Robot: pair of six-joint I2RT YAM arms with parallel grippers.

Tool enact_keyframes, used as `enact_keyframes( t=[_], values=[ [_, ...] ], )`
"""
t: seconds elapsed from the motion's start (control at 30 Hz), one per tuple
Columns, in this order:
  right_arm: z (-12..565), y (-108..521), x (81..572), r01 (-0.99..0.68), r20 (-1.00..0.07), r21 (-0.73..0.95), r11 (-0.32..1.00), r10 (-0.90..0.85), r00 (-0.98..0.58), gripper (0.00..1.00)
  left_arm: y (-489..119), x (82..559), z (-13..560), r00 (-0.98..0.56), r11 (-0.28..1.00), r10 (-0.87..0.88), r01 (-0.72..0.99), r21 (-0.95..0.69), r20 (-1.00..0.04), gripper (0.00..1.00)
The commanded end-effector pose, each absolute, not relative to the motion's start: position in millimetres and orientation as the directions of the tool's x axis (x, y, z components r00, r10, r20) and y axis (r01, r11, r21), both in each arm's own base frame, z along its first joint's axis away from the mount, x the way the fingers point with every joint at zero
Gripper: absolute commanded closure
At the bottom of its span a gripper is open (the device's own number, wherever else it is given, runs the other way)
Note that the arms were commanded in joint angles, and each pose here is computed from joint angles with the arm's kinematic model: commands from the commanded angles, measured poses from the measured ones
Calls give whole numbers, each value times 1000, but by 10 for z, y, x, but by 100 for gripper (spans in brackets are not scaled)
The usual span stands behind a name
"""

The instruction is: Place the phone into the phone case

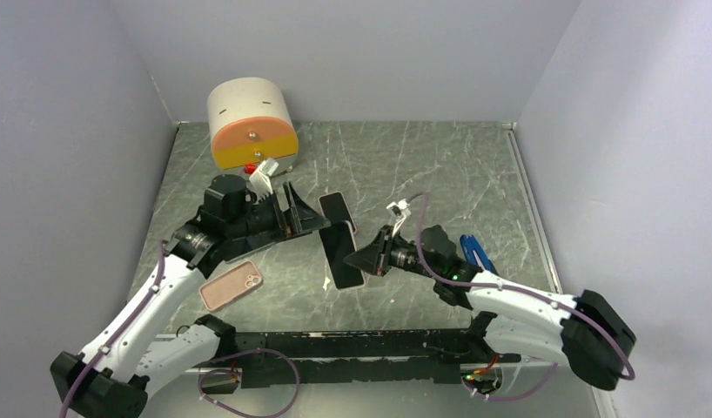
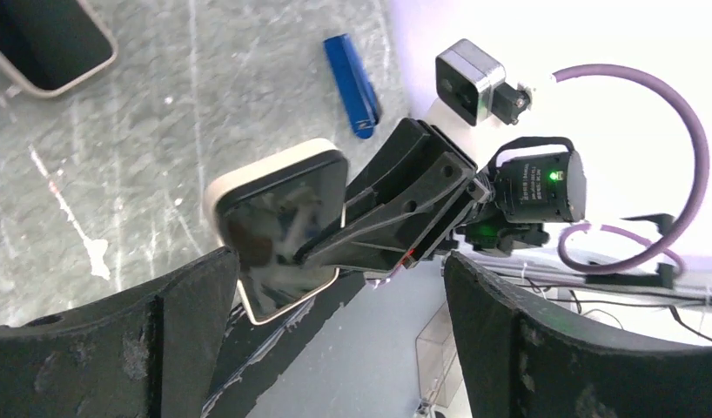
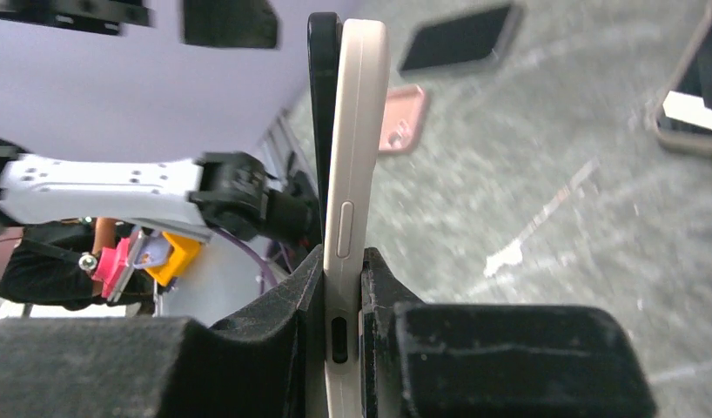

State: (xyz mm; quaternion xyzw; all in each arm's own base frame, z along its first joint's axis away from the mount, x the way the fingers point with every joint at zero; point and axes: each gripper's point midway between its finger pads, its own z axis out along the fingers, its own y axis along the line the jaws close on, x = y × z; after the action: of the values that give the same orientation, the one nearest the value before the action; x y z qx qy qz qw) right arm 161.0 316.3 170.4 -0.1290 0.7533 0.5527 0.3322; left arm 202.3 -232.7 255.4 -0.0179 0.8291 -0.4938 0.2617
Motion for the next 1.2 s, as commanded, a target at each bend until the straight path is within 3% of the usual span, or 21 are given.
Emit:
enact_keyframes(
  t=[0.0,0.17,0.37,0.5,0.73,0.97,1.17],
  values=[
    [2668,3101,1595,-776,-776,604,184,360,-518,100,-2331,1875,2778,-872,461,-269,256,-850,-408,9],
    [2976,3014,1412,-821,-767,566,79,416,-489,100,-2434,1785,3129,-859,285,-296,338,-897,-418,11],
    [3184,2976,1252,-834,-734,550,-39,455,-505,100,-2506,1715,3304,-861,168,-280,391,-905,-424,10],
    [3210,3005,1216,-834,-733,547,-69,442,-517,100,-2553,1663,3410,-881,53,-274,386,-921,-385,17],
    [3213,3020,1215,-828,-722,554,-85,446,-529,100,-2559,1631,3475,-893,8,-270,371,-928,-360,25],
    [3205,3042,1189,-825,-715,553,-114,444,-540,100,-2574,1641,3554,-908,-56,-280,340,-939,-312,42],
    [3111,3084,1190,-819,-719,563,-112,421,-553,100,-2574,1645,3501,-906,-27,-275,342,-939,-322,62]
  ],
)
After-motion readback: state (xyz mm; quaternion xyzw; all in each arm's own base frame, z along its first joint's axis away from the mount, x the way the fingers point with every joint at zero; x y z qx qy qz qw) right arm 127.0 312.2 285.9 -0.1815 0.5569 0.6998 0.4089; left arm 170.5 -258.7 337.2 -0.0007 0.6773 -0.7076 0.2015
